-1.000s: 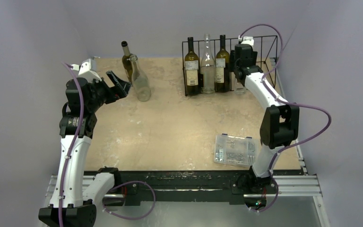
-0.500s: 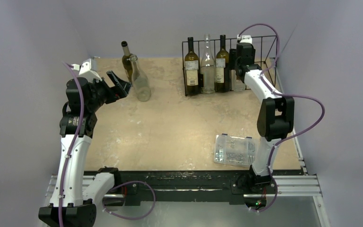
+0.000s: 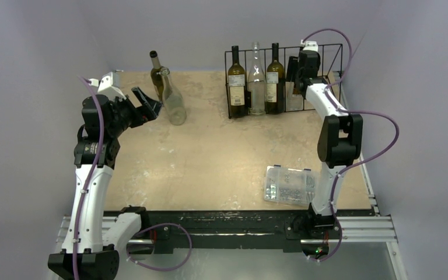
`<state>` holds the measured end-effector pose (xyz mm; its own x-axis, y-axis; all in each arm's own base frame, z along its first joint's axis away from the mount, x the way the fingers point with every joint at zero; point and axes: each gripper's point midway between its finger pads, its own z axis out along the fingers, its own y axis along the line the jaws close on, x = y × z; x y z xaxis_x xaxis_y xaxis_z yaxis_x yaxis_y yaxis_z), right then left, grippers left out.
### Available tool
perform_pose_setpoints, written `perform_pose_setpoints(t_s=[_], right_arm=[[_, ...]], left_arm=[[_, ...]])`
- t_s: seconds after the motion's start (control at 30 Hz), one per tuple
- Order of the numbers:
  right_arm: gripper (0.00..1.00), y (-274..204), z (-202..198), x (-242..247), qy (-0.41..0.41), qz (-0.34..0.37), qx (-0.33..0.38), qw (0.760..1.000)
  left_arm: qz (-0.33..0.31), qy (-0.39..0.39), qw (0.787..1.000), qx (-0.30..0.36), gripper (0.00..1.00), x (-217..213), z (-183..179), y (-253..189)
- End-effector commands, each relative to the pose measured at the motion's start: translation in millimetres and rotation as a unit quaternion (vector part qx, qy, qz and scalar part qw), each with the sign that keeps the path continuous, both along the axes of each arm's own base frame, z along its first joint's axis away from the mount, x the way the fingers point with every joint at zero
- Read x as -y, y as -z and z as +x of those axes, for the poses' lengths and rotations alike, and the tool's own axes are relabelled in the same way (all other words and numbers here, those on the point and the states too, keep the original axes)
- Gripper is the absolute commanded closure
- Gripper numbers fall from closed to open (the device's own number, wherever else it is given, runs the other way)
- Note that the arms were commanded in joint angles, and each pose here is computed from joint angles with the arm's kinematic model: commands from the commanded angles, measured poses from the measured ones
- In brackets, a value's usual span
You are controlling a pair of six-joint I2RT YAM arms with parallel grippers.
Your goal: Put the wine bottle on the wine rack
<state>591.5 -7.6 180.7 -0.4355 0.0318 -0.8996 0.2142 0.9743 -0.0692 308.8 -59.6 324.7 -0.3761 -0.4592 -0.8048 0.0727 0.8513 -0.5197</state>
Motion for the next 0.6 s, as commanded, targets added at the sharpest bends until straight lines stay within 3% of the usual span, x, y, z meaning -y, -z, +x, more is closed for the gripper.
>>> perform_pose_setpoints(t_s=[0.0,0.23,0.43,0.57], right_arm=[[0.6,-15,15,-2,-0.007,0.011,0.031,0.999],[0.23,-17,22,-2,-0.009,0.011,0.033,0.999],[0.08,-43,16,2,0.006,0.009,0.054,0.998],[0.04,-62,10,3,0.005,0.014,0.072,0.997]], left_arm=[[-0.006,0.002,1.0,0.028,0.1,0,4,-19],[-0.007,0.002,1.0,0.024,0.1,0,6,-16],[-0.007,0.002,1.0,0.022,0.1,0,7,-15],[-0.007,0.002,1.0,0.021,0.1,0,7,-14]])
